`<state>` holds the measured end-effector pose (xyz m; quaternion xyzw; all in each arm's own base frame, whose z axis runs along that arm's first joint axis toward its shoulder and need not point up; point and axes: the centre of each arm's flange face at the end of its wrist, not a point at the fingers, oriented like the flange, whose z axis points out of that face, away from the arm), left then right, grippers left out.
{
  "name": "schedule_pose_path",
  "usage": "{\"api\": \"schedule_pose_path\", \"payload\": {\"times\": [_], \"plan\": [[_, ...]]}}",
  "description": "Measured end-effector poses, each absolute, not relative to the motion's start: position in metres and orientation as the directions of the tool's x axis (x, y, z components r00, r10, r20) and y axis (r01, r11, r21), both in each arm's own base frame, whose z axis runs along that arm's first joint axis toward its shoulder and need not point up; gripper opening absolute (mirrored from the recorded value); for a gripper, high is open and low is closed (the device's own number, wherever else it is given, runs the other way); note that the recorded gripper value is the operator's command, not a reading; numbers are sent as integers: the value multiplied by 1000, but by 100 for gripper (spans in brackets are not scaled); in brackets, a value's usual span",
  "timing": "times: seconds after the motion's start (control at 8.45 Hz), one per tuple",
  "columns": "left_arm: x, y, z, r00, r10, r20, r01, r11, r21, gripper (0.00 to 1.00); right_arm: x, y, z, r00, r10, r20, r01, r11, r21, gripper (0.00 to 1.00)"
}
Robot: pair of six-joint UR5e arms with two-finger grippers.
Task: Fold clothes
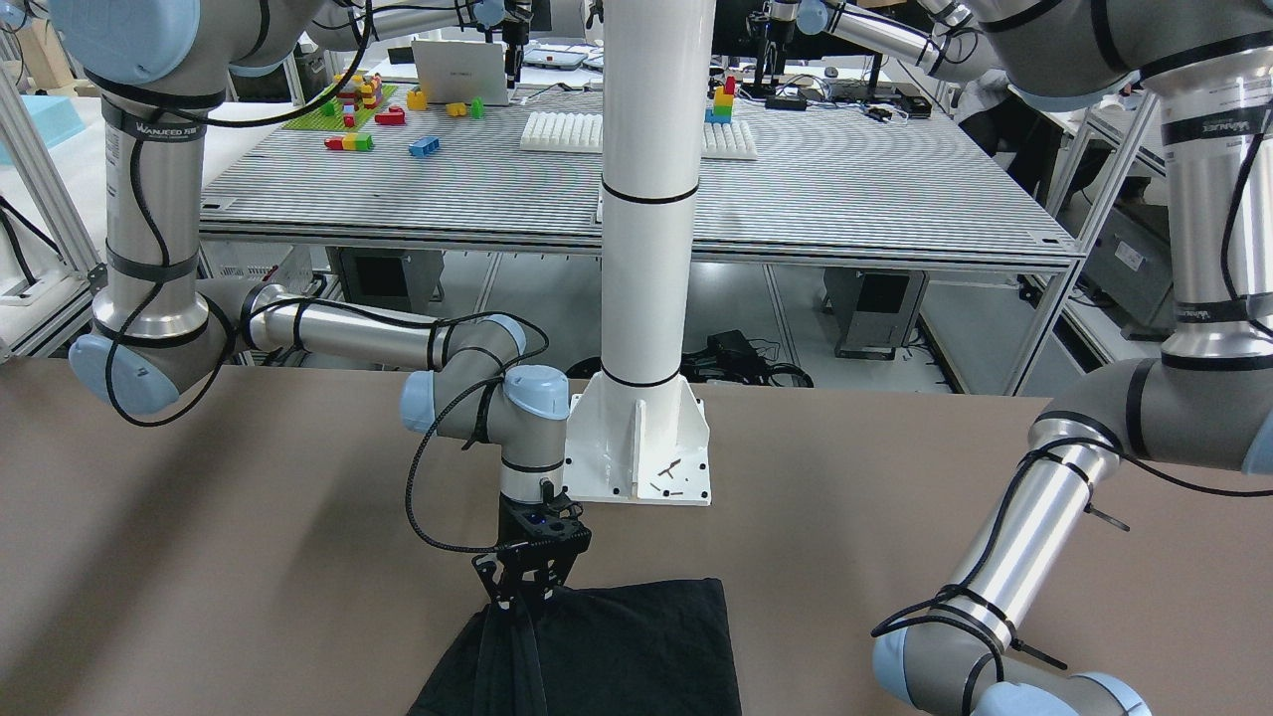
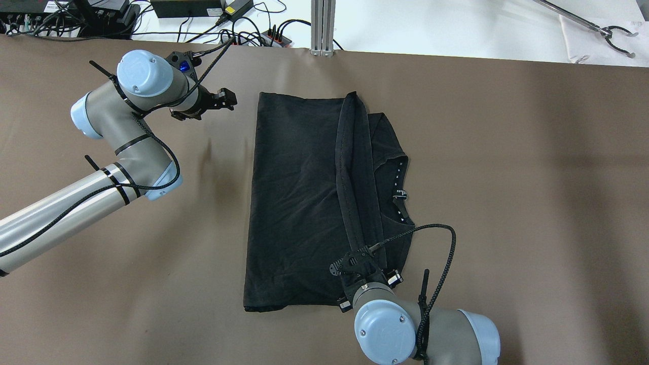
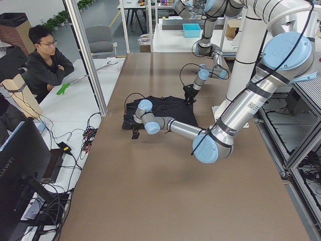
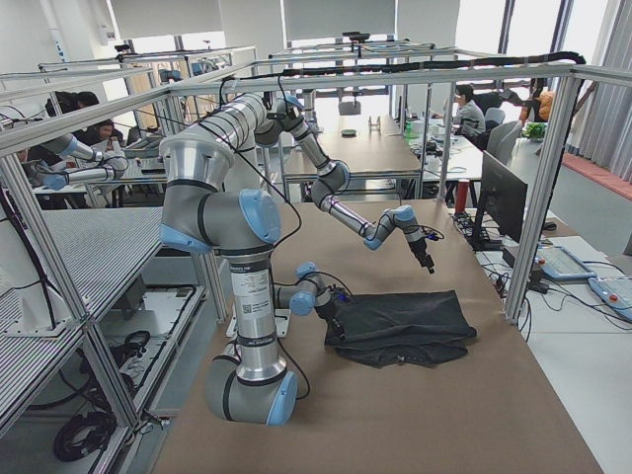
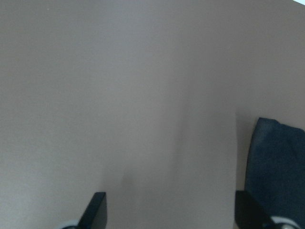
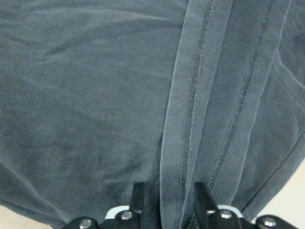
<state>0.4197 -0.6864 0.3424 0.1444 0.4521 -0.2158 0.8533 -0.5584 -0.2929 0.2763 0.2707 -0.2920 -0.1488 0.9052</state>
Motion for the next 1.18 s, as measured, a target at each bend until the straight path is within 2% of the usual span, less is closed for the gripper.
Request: {"api": "schedule_pose_path", "payload": {"times": [0.12, 0.35, 1.18], "plan": [[420, -686, 343, 499, -238, -833, 498, 865, 51, 94, -561, -294, 277, 788, -426, 445, 112, 809, 577, 37], [421, -685, 347, 502, -240, -831, 497, 866, 50, 94, -564, -294, 276, 789, -426, 443, 113, 809, 577, 0], [421, -683, 359, 513, -244, -823, 491, 870, 48, 95, -548, -311, 270, 783, -435, 445, 114, 802, 586, 0]]}}
